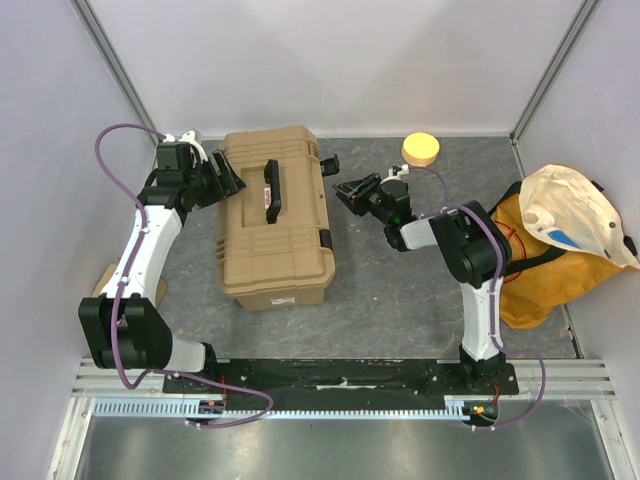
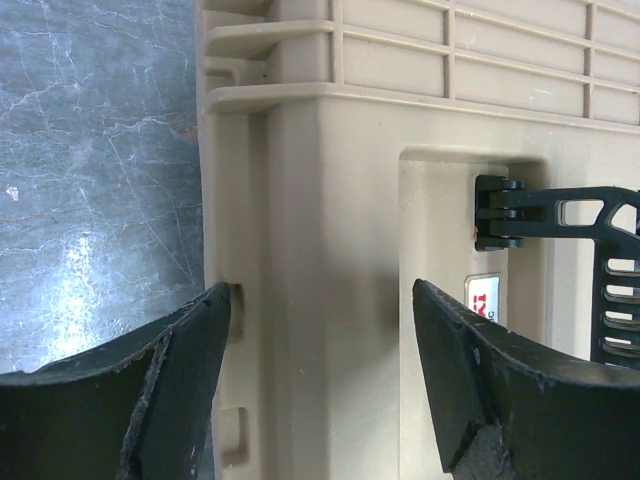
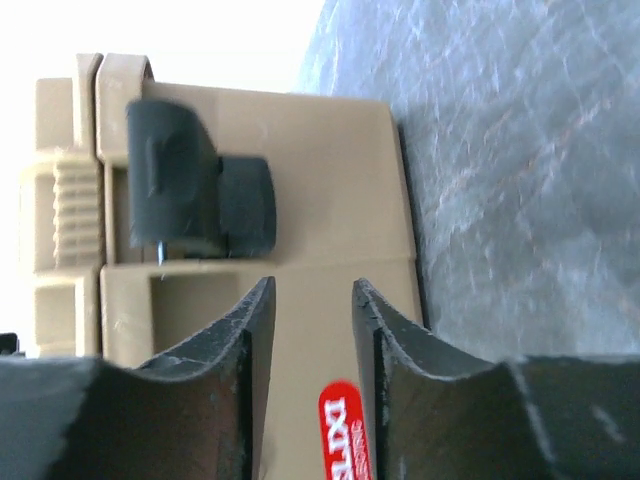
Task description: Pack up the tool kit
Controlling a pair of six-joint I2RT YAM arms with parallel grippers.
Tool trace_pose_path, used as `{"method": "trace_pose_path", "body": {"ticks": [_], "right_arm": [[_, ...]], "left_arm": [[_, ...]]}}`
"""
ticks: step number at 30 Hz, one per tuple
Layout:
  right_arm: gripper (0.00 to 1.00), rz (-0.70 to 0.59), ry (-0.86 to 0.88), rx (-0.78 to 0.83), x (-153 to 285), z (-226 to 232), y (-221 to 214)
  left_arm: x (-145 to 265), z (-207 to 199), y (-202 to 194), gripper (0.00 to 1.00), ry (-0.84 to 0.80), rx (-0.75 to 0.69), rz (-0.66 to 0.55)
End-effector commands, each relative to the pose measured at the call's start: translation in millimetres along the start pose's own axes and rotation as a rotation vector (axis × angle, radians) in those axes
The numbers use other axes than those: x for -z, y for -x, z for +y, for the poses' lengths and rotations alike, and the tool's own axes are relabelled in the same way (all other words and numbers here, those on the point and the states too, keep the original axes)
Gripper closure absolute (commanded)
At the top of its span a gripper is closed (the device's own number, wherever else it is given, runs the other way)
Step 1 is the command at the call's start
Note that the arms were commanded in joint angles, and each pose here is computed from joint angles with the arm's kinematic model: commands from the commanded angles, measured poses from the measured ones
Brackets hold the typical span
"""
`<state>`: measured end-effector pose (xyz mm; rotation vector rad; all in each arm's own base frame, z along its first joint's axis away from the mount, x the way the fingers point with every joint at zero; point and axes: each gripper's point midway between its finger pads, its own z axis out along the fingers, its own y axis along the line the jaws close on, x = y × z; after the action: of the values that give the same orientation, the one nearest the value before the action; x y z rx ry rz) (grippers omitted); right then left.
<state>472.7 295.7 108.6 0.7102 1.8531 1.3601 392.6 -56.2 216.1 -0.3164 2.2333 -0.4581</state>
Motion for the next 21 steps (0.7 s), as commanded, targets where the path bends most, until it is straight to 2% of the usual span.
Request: {"method": "trace_pose_path", "body": {"ticks": [1, 6, 12, 21], "right_arm": [[0.49, -0.005, 0.132, -0.082, -28.9, 22.5, 12.8], [0.34, 0.001, 0.197, -0.167, -45.6, 33.9, 15.3], [0.33, 0.013, 0.263, -0.218, -57.4, 50.1, 18.1], [0.35, 0.017, 0.364, -0.289, -48.4, 71.0, 20.1]], "left_arm": [[-0.8, -6.0, 7.6, 0.20, -0.024, -0.025, -0.010], [-1.2, -4.8, 3.6, 0.20, -0.022, -0.017, -0.001], [-1.6, -6.0, 1.8, 0.21, -0.028, -0.011, 0.005], [-1.4, -8.1, 1.0, 0.22, -0.033, -0.004, 0.006]]}}
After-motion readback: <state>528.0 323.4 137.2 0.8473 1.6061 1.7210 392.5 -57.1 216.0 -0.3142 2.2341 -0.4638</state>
